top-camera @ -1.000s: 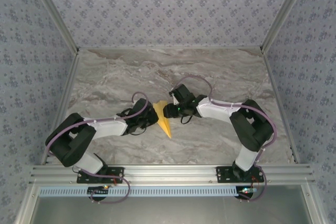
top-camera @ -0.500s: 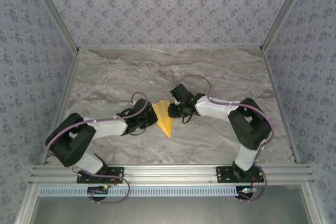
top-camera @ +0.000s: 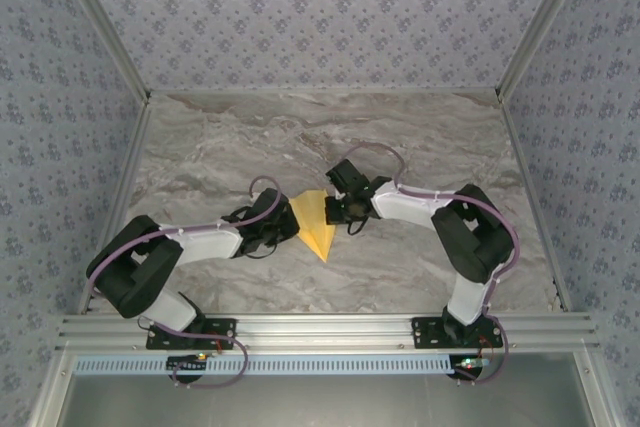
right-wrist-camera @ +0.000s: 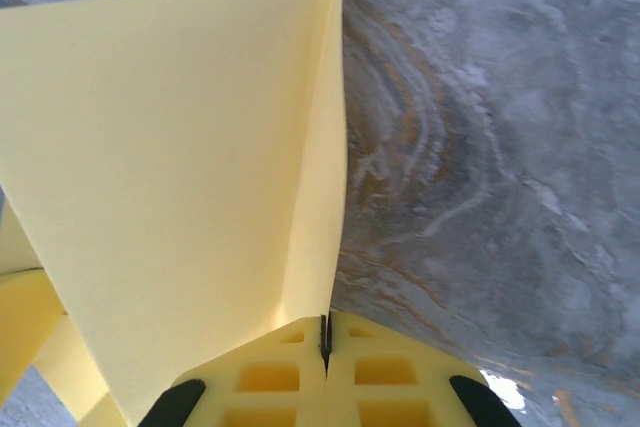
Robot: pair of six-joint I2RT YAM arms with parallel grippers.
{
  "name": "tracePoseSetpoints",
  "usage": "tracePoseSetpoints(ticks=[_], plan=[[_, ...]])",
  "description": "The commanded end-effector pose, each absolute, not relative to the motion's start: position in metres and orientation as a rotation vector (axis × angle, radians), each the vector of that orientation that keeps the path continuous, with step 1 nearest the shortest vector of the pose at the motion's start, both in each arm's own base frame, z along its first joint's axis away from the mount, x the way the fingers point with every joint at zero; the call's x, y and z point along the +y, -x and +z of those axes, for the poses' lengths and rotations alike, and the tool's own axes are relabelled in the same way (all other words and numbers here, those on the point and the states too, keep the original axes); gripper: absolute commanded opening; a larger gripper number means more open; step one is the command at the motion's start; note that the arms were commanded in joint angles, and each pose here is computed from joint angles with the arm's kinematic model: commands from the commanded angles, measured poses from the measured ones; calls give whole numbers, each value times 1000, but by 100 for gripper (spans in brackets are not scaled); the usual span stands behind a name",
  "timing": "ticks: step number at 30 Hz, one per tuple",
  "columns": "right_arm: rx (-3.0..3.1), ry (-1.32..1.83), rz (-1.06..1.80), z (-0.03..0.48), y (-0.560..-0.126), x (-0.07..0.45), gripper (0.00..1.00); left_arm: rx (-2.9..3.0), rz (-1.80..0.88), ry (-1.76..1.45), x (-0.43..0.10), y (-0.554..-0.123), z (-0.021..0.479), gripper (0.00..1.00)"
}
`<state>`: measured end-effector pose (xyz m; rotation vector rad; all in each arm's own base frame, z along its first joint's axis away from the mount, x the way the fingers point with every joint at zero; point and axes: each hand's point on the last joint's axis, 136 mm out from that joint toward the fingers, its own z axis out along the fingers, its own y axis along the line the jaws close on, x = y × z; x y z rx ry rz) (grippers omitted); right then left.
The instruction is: Fold a paper plane with a square sheet of paper (pick it up from the middle)
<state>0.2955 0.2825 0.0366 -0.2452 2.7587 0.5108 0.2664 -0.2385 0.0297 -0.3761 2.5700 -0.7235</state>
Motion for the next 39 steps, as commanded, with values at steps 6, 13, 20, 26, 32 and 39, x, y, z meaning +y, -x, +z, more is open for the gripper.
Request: tracePoseSetpoints(ticks=[6,13,20,26,32,39], plan=[[2797,100,500,35,-279,260,4,2549,-797,322,-251,-273,37,2],[2772,73,567,43,-282,261,20,2552,-843,302,-261,-275,37,3],[2689,117,696,81,-274,266,33,2526,-894,266,-267,-276,50,5],[2742,161,748,74,-251,277,34,2526,-908,256,-270,-277,51,6],[2796,151,703,59,-246,276,32,2531,-906,258,-270,-277,49,6],[2826,213,723,53,-238,289,27,2533,-912,257,-271,-277,50,6]])
